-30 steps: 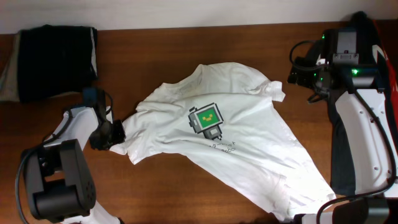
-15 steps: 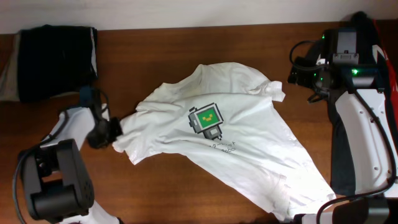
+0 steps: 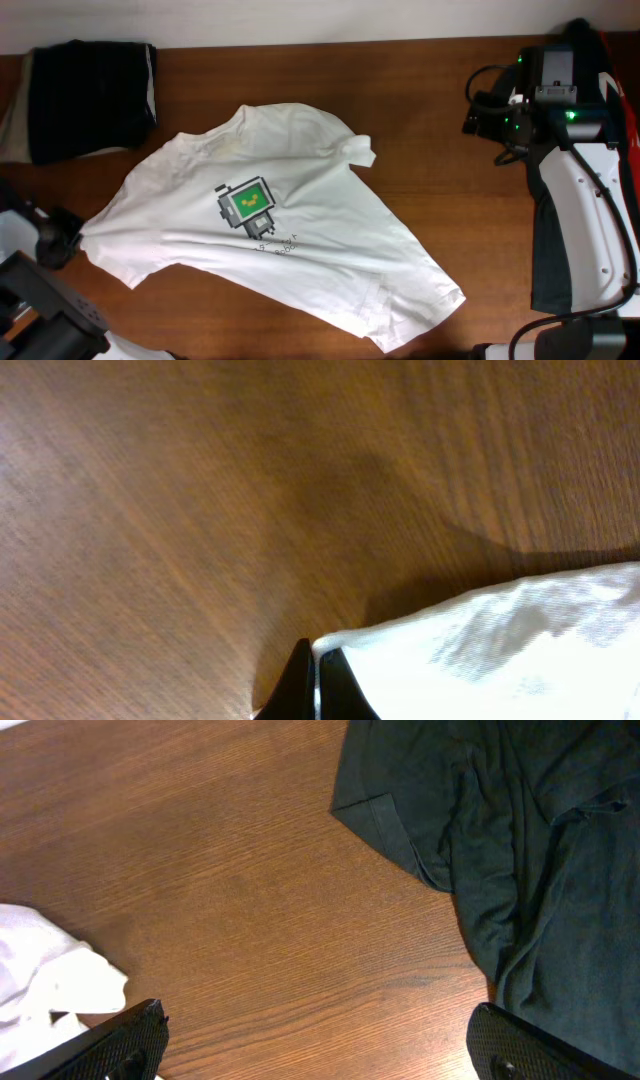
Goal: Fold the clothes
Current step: 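Grasp the T-shirt's right side with the right gripper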
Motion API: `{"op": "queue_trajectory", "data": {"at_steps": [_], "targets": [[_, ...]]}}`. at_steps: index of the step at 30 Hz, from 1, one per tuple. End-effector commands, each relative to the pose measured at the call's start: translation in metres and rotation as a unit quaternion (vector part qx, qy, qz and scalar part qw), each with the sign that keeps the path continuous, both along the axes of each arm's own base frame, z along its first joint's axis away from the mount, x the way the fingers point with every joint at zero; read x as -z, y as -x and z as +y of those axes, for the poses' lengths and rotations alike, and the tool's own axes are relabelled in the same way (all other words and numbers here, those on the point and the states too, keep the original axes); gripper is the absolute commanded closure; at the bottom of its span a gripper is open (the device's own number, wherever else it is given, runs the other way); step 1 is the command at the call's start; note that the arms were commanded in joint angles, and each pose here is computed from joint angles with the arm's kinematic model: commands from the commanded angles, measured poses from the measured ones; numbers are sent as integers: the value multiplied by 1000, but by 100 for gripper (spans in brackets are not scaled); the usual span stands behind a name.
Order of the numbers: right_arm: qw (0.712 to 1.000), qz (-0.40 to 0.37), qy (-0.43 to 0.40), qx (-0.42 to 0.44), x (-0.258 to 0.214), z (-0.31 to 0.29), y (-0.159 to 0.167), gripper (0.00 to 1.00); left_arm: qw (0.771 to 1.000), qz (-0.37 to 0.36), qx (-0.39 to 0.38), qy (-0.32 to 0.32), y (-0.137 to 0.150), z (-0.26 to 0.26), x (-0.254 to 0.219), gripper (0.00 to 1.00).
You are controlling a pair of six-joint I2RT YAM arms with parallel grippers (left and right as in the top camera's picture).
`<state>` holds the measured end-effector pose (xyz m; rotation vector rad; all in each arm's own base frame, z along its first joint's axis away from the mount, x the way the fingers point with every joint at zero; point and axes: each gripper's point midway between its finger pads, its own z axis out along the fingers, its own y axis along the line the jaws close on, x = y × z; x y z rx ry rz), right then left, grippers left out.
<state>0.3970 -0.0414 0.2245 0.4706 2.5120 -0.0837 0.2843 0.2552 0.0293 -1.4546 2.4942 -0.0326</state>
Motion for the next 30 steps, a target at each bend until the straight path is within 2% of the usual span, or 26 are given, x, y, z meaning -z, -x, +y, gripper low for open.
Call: {"op": "queue_trajectory", "data": {"at_steps": [1,5,7,8,9,11,13,16,19,22,25,30], "targets": [[1000,-4,0,3,-3,-1,-1,1,998,-40,-6,41,-10,-5,-3,99],[997,-83,-2,0,-26,0,-31,1,998,-39,8,42,-17,-14,-2,99],[997,-68,-35,-25,-20,14,-27,1,998,-38,18,43,-21,-20,-2,99],[997,-45,-53,-36,-12,22,-18,1,998,-37,22,44,-23,-22,-2,99],[997,-9,-70,-43,-2,28,-4,0,998,-34,28,46,-24,-27,-2,94],[991,104,-82,-36,26,31,43,0,998,-29,38,51,-27,-36,-1,93],[976,181,-114,-40,40,43,79,0,997,-28,49,52,-31,-43,-1,93],[952,258,-145,-80,61,66,116,8,996,-27,66,52,-38,-54,-1,93],[936,307,-147,-87,95,86,139,2,995,-26,78,52,-43,-62,-1,93],[928,337,-152,-52,139,99,160,2,995,-29,80,50,-45,-62,-1,100],[926,342,-155,-48,180,108,175,16,995,-31,80,48,-46,-61,-2,100],[911,376,-164,-36,219,111,214,21,995,-32,80,48,-46,-61,-2,99]]}}
